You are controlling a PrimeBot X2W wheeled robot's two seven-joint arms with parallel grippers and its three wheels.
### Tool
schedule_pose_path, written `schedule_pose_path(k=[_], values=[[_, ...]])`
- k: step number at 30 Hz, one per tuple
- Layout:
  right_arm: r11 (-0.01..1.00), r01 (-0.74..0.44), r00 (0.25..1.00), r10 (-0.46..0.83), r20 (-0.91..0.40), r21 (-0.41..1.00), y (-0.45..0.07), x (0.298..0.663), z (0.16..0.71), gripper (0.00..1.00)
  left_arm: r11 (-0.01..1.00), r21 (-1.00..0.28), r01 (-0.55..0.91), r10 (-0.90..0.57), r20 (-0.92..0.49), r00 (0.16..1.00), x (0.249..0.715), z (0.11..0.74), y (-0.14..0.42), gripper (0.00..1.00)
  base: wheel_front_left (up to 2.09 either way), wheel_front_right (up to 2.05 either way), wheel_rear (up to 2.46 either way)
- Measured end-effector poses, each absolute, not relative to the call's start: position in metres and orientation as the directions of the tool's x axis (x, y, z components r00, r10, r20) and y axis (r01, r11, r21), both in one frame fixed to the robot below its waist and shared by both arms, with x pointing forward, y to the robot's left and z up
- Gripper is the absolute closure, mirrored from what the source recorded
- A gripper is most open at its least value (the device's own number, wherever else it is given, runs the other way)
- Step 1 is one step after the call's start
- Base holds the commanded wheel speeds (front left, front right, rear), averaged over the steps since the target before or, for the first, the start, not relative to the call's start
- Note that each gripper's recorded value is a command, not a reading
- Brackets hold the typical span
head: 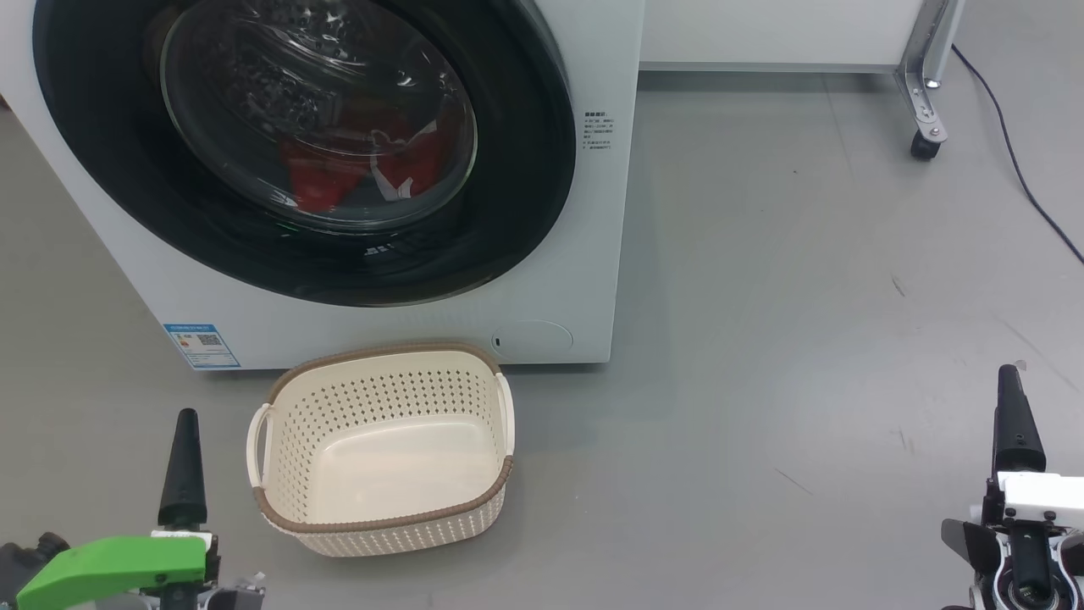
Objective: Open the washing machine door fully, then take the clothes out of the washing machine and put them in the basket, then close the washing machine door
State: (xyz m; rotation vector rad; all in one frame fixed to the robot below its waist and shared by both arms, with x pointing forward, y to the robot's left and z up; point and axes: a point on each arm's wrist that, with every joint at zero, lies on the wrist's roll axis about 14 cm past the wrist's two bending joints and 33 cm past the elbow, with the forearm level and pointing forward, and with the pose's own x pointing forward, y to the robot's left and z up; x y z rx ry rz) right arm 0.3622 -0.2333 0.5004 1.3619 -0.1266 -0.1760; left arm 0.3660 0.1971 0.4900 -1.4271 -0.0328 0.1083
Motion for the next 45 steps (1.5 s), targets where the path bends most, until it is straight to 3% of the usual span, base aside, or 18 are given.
schedule_pose_path(k=[22, 32, 45], values=[[0.557, -0.009, 0.973, -0.186, 0.135, 0.831, -0.229, 0.362, 0.54, 0.0, 0.505, -0.859, 0.08, 0.028, 0.109, 0.994, 0.37, 0.531, 0.172, 0.0, 0.0, 0.0, 0.0], [0.746, -0.012, 0.985, -0.107, 0.138, 0.666, -0.215, 0.361, 0.536, 0.0, 0.699, -0.706, 0.113, -0.018, 0.141, 0.99, 0.368, 0.536, 0.161, 0.0, 0.0, 0.0, 0.0], [0.88, -0.027, 0.987, -0.052, 0.152, 0.474, -0.197, 0.361, 0.537, 0.0, 0.882, -0.452, 0.132, -0.078, 0.137, 0.988, 0.362, 0.529, 0.147, 0.0, 0.0, 0.0, 0.0]])
